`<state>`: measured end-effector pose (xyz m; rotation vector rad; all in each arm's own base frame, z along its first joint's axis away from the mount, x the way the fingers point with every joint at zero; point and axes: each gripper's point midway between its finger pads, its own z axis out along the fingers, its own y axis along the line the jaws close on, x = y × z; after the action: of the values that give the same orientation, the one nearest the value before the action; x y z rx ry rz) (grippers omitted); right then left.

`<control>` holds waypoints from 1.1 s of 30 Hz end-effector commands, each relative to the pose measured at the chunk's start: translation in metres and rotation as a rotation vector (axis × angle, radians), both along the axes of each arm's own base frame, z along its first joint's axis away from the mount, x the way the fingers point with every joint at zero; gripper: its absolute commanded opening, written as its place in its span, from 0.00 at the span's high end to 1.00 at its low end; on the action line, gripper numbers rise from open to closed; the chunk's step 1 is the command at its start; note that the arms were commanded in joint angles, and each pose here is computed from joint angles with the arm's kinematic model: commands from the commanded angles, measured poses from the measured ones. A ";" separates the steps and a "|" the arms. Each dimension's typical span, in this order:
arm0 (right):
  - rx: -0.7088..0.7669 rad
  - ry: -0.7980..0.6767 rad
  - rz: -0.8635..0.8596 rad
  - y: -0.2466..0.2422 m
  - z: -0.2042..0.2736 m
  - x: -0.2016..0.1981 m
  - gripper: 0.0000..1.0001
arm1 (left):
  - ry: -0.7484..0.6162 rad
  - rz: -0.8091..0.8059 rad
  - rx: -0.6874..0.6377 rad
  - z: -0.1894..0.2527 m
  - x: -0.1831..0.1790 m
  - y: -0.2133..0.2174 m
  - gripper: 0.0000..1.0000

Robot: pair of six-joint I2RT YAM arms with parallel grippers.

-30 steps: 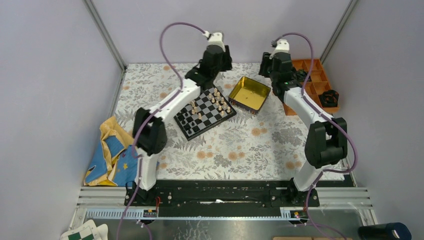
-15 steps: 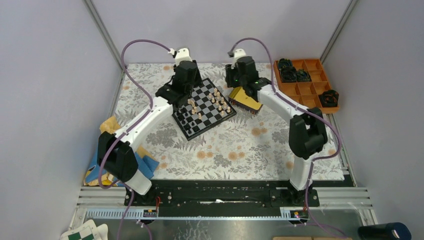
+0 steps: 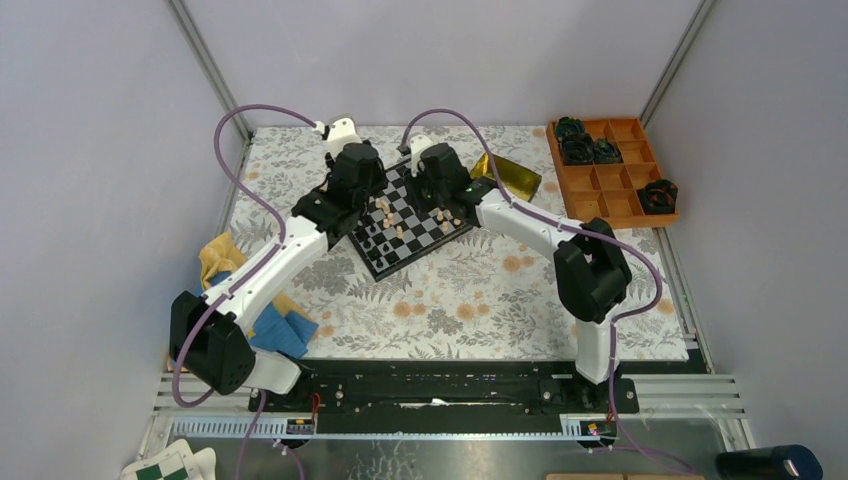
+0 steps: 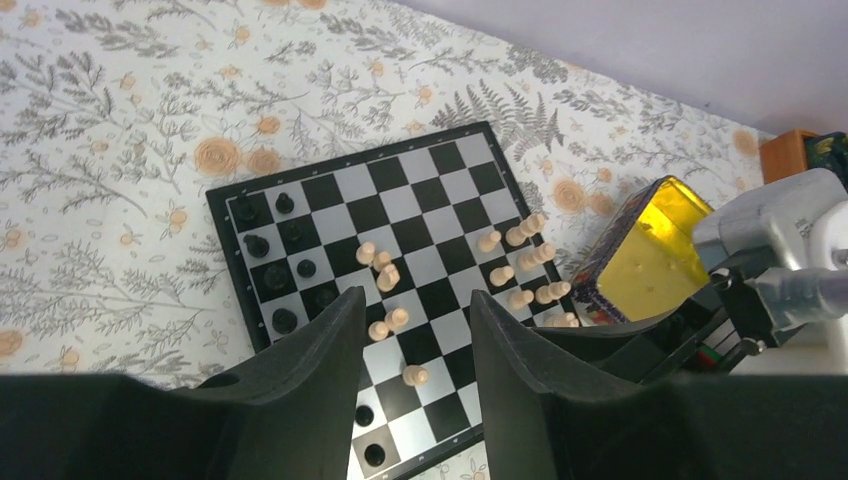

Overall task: Set up the chess pieces on the board
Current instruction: Pick up the chess piece from the chessboard.

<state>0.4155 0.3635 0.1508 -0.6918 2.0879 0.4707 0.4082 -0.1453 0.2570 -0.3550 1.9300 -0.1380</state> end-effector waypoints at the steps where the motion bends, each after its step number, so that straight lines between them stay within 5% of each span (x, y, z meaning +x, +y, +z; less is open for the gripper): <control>1: 0.000 0.009 0.079 0.023 -0.002 -0.019 0.65 | -0.001 0.062 -0.014 -0.005 -0.007 0.016 0.50; 33: -0.052 0.124 0.130 0.053 -0.067 -0.024 0.54 | 0.035 0.077 0.026 -0.025 -0.022 0.031 0.36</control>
<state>0.3857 0.4032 0.0714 -0.8516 2.2203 0.5077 0.3888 -0.1257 0.2248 -0.3984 1.9824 -0.0903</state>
